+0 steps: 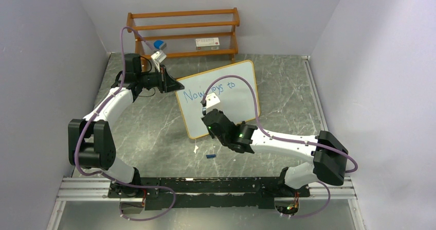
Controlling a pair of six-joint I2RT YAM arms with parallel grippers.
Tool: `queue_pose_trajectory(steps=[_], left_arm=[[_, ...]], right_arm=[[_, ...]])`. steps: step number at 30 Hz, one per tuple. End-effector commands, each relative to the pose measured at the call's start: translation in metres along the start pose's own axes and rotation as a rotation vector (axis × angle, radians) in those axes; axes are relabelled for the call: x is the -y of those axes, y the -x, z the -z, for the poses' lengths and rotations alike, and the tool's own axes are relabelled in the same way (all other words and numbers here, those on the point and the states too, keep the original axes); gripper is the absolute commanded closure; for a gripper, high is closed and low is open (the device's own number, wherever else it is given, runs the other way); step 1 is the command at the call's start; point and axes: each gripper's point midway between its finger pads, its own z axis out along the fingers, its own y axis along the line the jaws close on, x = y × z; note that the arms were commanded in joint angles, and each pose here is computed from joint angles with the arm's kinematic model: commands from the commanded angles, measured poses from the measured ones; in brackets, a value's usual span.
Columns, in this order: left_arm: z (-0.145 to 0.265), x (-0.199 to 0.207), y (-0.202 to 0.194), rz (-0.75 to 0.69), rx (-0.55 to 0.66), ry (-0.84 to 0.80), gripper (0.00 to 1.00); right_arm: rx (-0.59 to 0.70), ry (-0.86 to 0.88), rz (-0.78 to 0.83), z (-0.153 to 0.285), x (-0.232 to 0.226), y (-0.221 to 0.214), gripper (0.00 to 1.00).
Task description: Write a sentence on the whiteboard
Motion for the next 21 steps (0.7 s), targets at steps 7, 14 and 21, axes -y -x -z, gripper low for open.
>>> queue_pose_trajectory(steps=[7,14,21], left_arm=[[-0.013,-0.038,-0.061,0.022,-0.153,0.157,0.95],[-0.014,-0.038,-0.061,0.021,-0.154,0.156,0.95],[-0.014,-0.038,-0.062,0.024,-0.156,0.156,0.95]], right_arm=[[-0.084,-0.022,0.034,-0.004,0.005,-0.028,1.00],[-0.103,-0.037,0.037,-0.002,0.010,-0.035,1.00],[-0.109,-0.060,0.043,-0.001,0.016,-0.038,1.00]])
